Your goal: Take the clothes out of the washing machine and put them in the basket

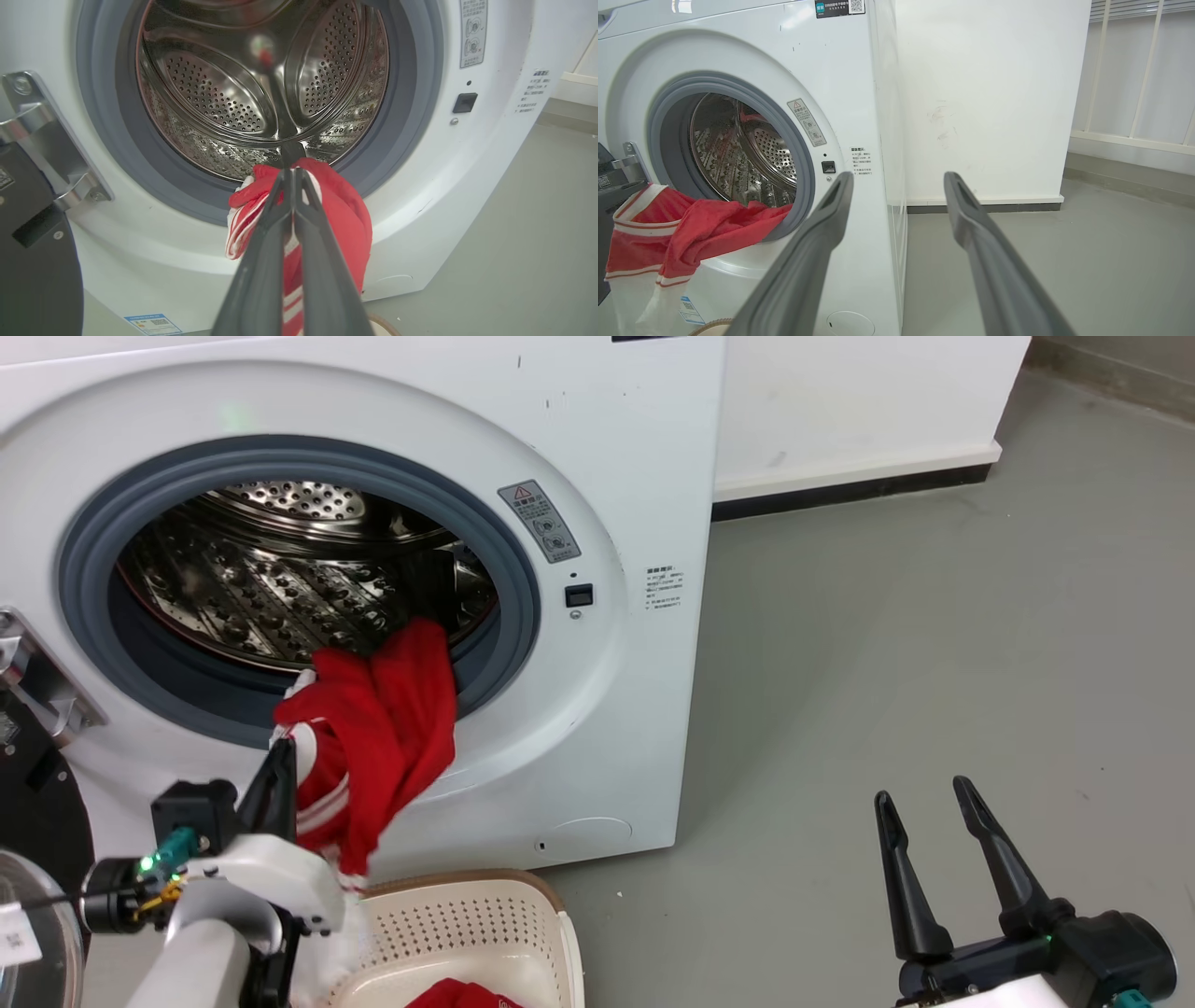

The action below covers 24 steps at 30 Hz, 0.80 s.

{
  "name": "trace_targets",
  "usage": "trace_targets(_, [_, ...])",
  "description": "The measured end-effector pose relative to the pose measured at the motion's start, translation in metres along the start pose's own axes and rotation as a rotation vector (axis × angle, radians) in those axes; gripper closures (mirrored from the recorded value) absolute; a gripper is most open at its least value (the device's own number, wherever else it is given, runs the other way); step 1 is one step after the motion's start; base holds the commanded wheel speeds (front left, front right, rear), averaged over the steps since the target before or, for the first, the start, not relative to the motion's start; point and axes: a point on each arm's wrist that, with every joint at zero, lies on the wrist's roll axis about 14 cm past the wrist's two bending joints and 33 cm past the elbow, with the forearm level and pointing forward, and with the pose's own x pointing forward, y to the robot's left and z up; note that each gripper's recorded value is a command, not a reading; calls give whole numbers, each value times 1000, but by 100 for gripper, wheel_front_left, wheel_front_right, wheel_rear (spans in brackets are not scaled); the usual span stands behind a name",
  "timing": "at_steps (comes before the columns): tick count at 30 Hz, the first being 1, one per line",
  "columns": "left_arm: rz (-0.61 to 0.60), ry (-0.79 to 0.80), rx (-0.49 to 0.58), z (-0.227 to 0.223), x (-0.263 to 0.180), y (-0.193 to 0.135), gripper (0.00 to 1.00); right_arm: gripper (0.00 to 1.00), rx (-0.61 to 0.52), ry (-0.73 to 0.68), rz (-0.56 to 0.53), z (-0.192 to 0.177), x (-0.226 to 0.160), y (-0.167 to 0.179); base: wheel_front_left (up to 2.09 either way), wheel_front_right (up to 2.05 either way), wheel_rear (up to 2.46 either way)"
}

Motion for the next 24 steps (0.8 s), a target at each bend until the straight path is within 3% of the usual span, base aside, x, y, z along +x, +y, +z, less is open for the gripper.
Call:
trace_targets(11, [9, 83, -36, -35, -25, -8, 100, 0, 9, 3, 8, -1, -2, 3, 0, 0, 0])
trace_targets(24, [18, 325, -79, -117, -43, -17, 100, 0, -5, 46, -37, -13, -2, -10, 0, 0, 0])
